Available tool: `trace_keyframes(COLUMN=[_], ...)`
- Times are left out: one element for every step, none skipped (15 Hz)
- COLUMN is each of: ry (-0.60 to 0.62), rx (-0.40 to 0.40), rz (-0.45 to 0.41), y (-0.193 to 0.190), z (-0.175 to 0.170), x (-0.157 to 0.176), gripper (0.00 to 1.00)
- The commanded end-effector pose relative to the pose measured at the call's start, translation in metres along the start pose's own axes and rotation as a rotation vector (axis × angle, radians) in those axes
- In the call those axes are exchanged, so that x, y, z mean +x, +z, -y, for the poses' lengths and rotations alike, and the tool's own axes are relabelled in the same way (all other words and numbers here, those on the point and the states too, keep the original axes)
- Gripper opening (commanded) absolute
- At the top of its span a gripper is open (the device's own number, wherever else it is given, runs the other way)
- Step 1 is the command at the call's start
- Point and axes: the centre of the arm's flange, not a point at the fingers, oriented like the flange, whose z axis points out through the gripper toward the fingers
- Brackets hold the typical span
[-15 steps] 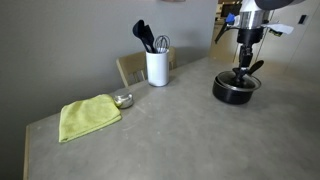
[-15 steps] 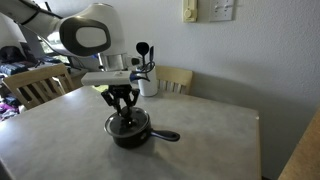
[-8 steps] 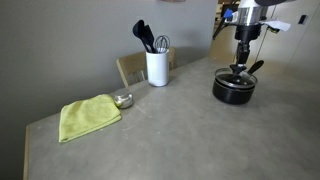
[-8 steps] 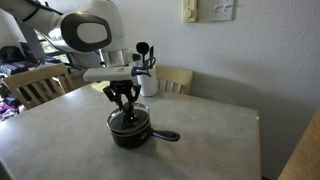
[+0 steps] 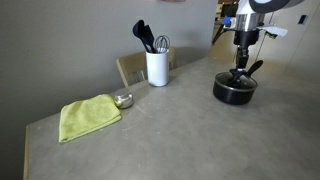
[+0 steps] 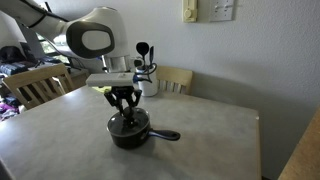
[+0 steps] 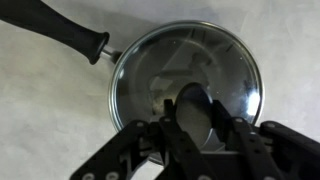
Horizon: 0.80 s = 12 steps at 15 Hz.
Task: Pick the glass lid and put it on the pot
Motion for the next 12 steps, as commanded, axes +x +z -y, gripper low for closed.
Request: trace_keyframes(ry=[-0.002, -0.002, -0.002, -0.001, 0.003, 0.008, 0.009, 0.011, 0.018, 0.017, 0.026, 0.031], rx=[0.016, 0.015, 0.016, 0.017, 0.018, 0.014, 0.016, 0.011, -0.002, -0.011, -0.022, -0.029], rz=[0.006, 0.006, 0.007, 0.008, 0.012, 0.013, 0.015, 0.009, 0.01, -0.001, -0.007, -0.018], y=[0.001, 0.001, 0.0, 0.0, -0.002, -0.006, -0.012, -0.022, -0.033, -0.045, -0.055, -0.063], z=[-0.01, -0.01, -0.01, -0.01, -0.01, -0.009, -0.008, -0.007, -0.006, -0.005, -0.004, -0.004], x=[0.004, 0.005, 0.005, 0.005, 0.005, 0.004, 0.003, 0.001, -0.001, -0.002, -0.003, -0.003], gripper=[0.14, 0.14, 0.14, 0.14, 0.64, 0.65, 0.71, 0.77, 0.85, 0.92, 0.98, 1.0])
